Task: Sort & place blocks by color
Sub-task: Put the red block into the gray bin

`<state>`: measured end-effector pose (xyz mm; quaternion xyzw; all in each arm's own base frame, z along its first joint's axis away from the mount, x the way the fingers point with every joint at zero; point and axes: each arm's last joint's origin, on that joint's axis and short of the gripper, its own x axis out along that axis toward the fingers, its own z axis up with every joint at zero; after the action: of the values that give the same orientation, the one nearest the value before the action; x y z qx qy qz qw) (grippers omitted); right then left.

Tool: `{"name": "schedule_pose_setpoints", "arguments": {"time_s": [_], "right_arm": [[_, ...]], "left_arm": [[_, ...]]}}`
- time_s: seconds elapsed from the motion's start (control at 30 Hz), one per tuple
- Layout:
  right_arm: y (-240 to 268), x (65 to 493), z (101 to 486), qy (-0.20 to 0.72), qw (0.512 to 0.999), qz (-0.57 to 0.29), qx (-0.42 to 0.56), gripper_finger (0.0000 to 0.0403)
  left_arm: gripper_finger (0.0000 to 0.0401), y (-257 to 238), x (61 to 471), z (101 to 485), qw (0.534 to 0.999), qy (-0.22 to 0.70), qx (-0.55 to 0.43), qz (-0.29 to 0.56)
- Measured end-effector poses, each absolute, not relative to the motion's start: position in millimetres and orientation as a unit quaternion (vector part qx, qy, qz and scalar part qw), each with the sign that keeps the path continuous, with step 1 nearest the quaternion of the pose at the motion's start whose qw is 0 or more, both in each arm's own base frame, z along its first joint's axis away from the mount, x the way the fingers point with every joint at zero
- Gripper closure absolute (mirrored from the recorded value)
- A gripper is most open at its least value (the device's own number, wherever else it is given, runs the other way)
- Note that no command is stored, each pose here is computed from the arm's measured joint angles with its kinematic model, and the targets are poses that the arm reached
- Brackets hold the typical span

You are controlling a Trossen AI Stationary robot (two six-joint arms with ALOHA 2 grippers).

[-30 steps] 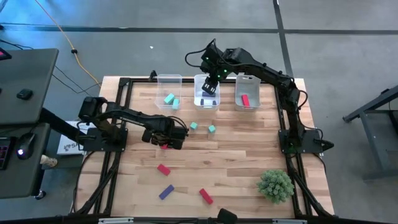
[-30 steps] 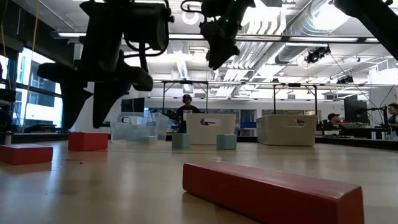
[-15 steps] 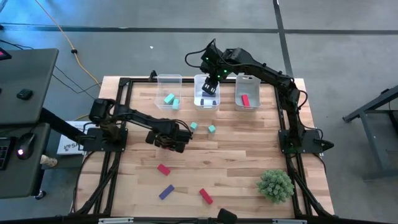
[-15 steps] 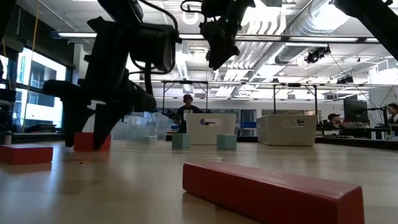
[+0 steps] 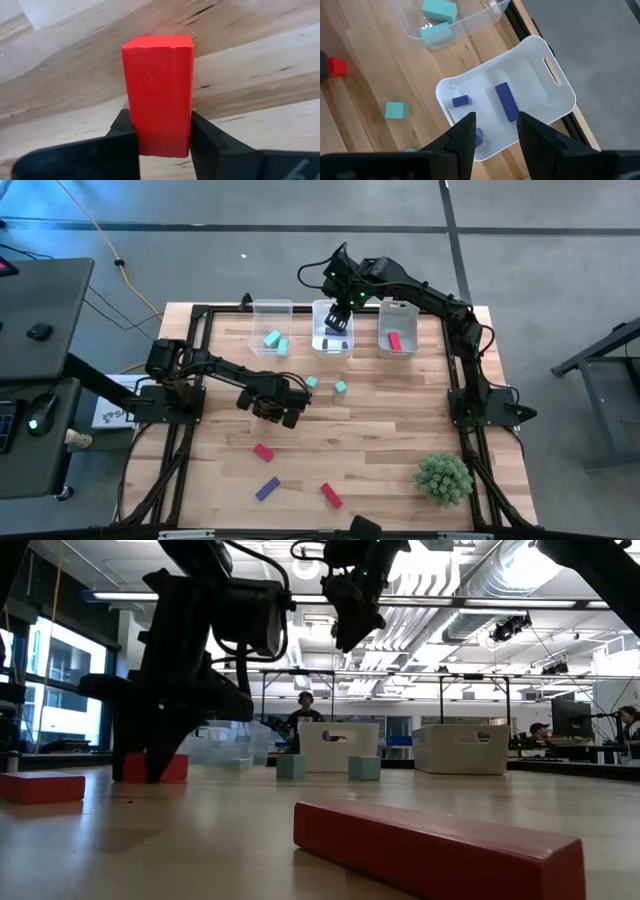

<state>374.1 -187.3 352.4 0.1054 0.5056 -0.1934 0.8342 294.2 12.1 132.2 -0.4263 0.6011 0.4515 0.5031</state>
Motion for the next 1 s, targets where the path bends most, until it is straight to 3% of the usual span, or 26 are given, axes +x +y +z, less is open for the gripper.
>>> {"name": "schedule_pose_setpoints", "arguments": {"time_s": [0.33, 0.73, 1.0], "right_arm": [[-186.7, 373.8, 352.1, 0.513, 0.838, -0.167, 0.084, 0.0269], [-179.9, 376.2, 352.9, 0.492, 0.865, -0.028, 0.094, 0.0269], [-176.2, 378.3, 353.3, 0.485, 0.868, -0.014, 0.108, 0.0269]], "left_arm": [[0.037, 1.6, 294.1, 140.2, 0.542, 0.599, -0.408, 0.426], [0.0375, -1.9, 289.0, 184.5, 0.636, 0.525, -0.397, 0.403], [0.0375, 5.8, 278.4, 214.0, 0.7, 0.508, -0.35, 0.359]]}}
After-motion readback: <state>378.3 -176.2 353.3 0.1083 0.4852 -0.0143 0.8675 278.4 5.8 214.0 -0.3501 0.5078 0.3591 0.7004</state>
